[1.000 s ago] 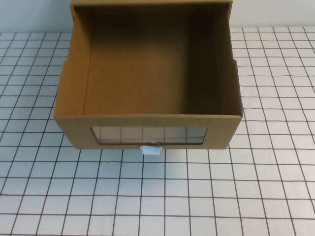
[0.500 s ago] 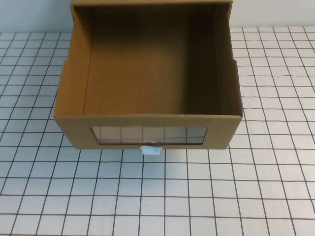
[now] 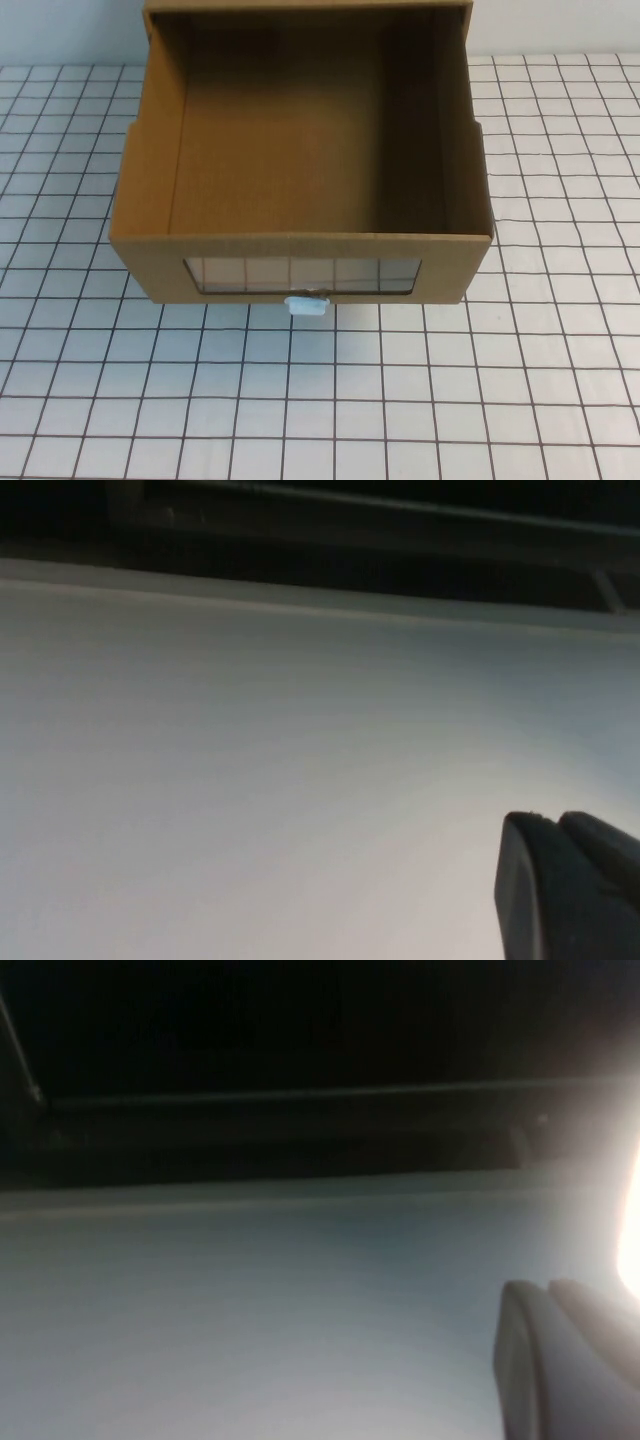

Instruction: Close the shoe box

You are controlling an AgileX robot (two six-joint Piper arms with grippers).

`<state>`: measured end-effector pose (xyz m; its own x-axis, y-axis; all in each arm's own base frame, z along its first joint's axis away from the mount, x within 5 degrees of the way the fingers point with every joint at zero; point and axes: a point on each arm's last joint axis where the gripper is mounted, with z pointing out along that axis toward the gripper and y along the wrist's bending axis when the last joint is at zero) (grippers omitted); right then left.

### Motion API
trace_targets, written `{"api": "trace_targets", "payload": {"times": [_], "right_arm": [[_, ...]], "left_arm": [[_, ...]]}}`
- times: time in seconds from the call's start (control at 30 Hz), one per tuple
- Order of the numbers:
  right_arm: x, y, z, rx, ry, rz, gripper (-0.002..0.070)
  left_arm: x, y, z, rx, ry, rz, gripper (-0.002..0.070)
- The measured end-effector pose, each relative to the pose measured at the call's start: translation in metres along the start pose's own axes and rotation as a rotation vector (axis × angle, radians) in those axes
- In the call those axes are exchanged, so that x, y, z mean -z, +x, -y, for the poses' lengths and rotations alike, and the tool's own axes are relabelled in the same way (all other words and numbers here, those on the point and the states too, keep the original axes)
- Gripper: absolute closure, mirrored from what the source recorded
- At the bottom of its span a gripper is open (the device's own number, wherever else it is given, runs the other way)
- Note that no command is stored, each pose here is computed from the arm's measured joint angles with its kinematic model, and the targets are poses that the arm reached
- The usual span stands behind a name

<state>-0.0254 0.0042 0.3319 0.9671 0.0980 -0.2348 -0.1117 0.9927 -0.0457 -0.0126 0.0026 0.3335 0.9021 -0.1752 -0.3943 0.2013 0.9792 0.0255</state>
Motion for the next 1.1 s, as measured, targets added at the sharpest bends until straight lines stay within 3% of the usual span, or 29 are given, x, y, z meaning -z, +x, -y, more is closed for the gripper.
{"api": "trace_targets", "payload": {"times": [0.2, 0.5, 0.9, 1.1], "right_arm": [[-0.044, -0.036, 0.002, -0.201, 0.016, -0.033, 0.069], [-0.094, -0.07, 0.004, -0.18, 0.031, -0.06, 0.069], [-0.202, -0.022, 0.016, -0.191, 0.117, -0.467, 0.069], [-0.223, 0.01, 0.019, -0.185, 0.145, -0.635, 0.069]], "left_arm": [[-0.04, -0.038, -0.002, -0.07, -0.003, 0.023, 0.068], [-0.102, -0.054, -0.003, -0.076, -0.004, 0.033, 0.068], [-0.178, -0.039, -0.005, -0.08, -0.007, -0.128, 0.068], [-0.194, -0.014, -0.004, -0.033, -0.002, -0.247, 0.068]]}}
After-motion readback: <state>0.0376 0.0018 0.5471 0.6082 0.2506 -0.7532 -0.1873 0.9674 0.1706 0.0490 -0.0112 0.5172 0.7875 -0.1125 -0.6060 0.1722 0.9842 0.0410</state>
